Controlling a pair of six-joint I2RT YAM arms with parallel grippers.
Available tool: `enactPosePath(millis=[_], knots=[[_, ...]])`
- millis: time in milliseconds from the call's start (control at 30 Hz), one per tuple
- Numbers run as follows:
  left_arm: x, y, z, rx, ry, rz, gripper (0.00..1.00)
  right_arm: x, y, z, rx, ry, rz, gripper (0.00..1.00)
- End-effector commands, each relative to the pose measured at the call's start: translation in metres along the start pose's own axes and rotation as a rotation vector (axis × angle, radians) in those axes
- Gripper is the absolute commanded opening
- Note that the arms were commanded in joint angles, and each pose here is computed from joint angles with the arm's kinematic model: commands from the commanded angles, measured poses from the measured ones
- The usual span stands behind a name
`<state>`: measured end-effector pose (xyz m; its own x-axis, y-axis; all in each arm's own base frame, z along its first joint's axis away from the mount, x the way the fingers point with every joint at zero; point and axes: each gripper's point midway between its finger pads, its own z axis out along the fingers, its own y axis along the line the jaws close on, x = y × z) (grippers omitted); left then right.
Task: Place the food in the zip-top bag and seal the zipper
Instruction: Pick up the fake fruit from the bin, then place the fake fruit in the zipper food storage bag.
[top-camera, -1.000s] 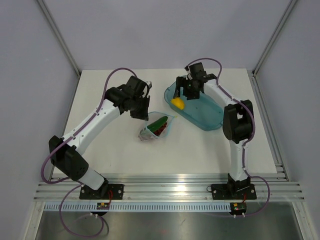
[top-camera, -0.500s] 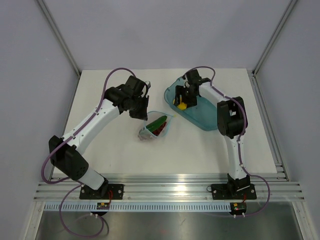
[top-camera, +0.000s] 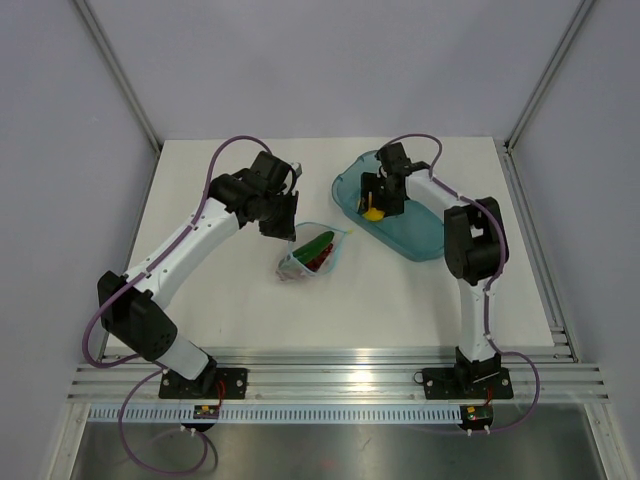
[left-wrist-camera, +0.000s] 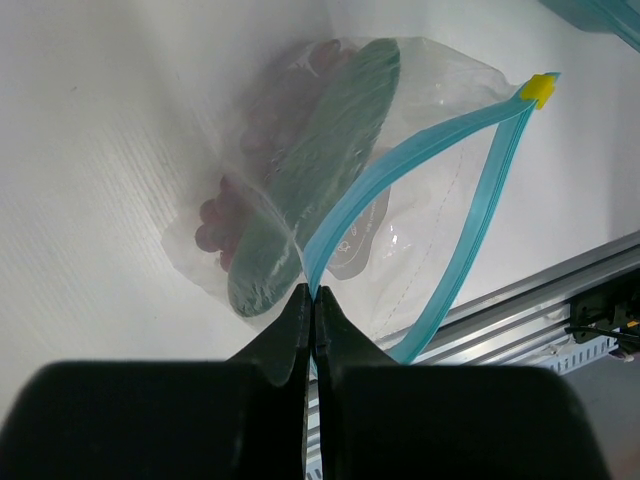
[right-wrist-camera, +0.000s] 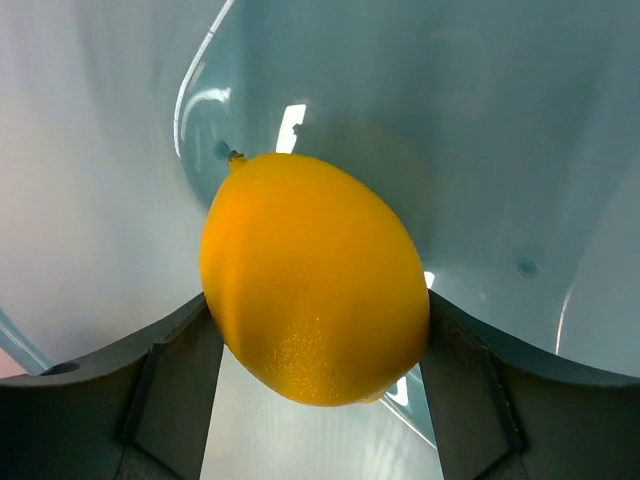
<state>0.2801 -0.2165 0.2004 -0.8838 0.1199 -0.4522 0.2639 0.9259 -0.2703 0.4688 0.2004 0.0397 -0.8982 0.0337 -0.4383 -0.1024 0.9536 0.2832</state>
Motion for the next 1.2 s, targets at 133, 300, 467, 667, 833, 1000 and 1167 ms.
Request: enactPosePath(millis=[133, 300, 467, 667, 833, 1000, 1167], knots=[[-0.021, -0.021, -0.009, 0.098, -0.075, -0.023, 0.0, -0.044, -0.006, -0.09, 0.067, -0.236, 0.006, 0.56], [-0.025, -0.025, -0.006, 0.114, -0.074, -0.034, 0.0, -0.04, 0.001, -0.124, 0.039, -0.262, -0.006, 0.56], [-0.025, -0.025, -0.005, 0.113, -0.074, -0.034, 0.0, -0.023, 0.03, -0.175, -0.104, -0.294, -0.012, 0.56], [-0.023, -0.026, 0.0, 0.125, -0.064, -0.039, 0.0, 0.022, 0.085, -0.222, -0.199, -0.297, -0.122, 0.56], [-0.022, -0.028, 0.004, 0.135, -0.055, -0.043, 0.0, 0.057, 0.129, -0.241, -0.269, -0.265, -0.199, 0.57], [-0.022, -0.028, 0.004, 0.134, -0.057, -0.046, 0.0, 0.078, 0.159, -0.229, -0.349, -0.204, -0.241, 0.57], [-0.023, -0.031, 0.004, 0.15, -0.055, -0.055, 0.0, 0.1, 0.178, -0.194, -0.392, -0.099, -0.257, 0.58]])
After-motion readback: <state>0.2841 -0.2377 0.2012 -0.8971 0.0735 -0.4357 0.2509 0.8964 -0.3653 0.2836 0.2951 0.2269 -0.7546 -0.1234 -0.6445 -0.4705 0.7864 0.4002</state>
